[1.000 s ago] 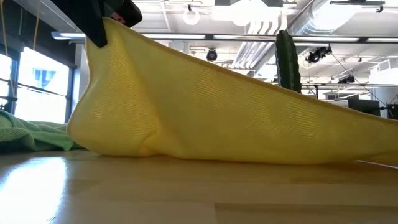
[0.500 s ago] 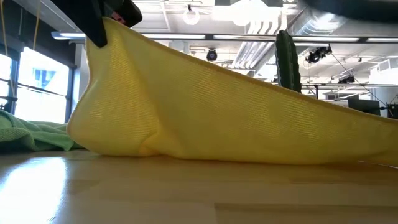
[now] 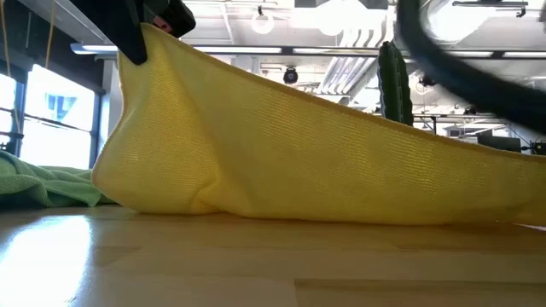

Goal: Fold microfiber towels
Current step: Fold the yellow microfiber cloth on the table

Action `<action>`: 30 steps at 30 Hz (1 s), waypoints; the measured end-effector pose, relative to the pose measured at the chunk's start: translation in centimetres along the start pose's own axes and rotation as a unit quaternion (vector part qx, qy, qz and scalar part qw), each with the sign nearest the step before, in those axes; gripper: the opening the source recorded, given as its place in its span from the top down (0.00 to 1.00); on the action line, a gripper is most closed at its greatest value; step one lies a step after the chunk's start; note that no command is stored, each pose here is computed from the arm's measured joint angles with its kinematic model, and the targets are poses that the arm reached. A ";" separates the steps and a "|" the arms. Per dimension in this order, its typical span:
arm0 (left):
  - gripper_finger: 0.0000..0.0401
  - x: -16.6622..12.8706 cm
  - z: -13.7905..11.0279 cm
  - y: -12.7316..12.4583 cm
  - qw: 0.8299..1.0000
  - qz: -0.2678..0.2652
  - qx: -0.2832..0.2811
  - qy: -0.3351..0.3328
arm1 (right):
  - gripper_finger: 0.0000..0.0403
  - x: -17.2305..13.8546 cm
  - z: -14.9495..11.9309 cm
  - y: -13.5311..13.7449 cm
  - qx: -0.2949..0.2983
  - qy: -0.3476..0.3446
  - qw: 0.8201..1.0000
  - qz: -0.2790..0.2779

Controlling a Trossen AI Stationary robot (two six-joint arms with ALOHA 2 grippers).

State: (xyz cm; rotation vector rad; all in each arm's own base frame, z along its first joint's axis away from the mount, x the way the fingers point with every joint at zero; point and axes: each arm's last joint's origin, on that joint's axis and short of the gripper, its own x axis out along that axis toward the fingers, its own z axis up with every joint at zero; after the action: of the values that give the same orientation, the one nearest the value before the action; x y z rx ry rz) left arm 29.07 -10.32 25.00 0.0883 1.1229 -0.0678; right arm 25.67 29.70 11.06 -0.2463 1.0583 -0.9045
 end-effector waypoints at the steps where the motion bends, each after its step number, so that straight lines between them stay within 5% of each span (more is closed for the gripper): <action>1: 1.00 0.0 0.0 0.0 1.000 0.000 0.000 0.000 | 0.68 0.1 0.1 -0.1 -0.002 0.001 1.000 -0.003; 15: 1.00 0.0 0.0 -0.1 1.000 -0.012 0.000 0.003 | 0.69 0.7 0.7 -0.2 0.005 0.035 0.999 -0.013; 26: 1.00 -0.1 -0.1 -0.5 1.000 -0.017 0.006 0.003 | 0.98 0.7 0.6 -0.2 0.039 0.060 0.997 -0.016; 30: 1.00 -0.1 -0.2 -0.9 1.000 -0.023 0.004 0.003 | 0.98 0.9 0.7 -0.2 0.043 0.112 0.993 -0.020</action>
State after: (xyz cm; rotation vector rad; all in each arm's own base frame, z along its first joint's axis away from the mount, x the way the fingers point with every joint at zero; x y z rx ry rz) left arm 28.76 -11.17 24.99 0.0695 1.1312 -0.1131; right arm 26.31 28.78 10.91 -0.0952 1.2223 -1.0278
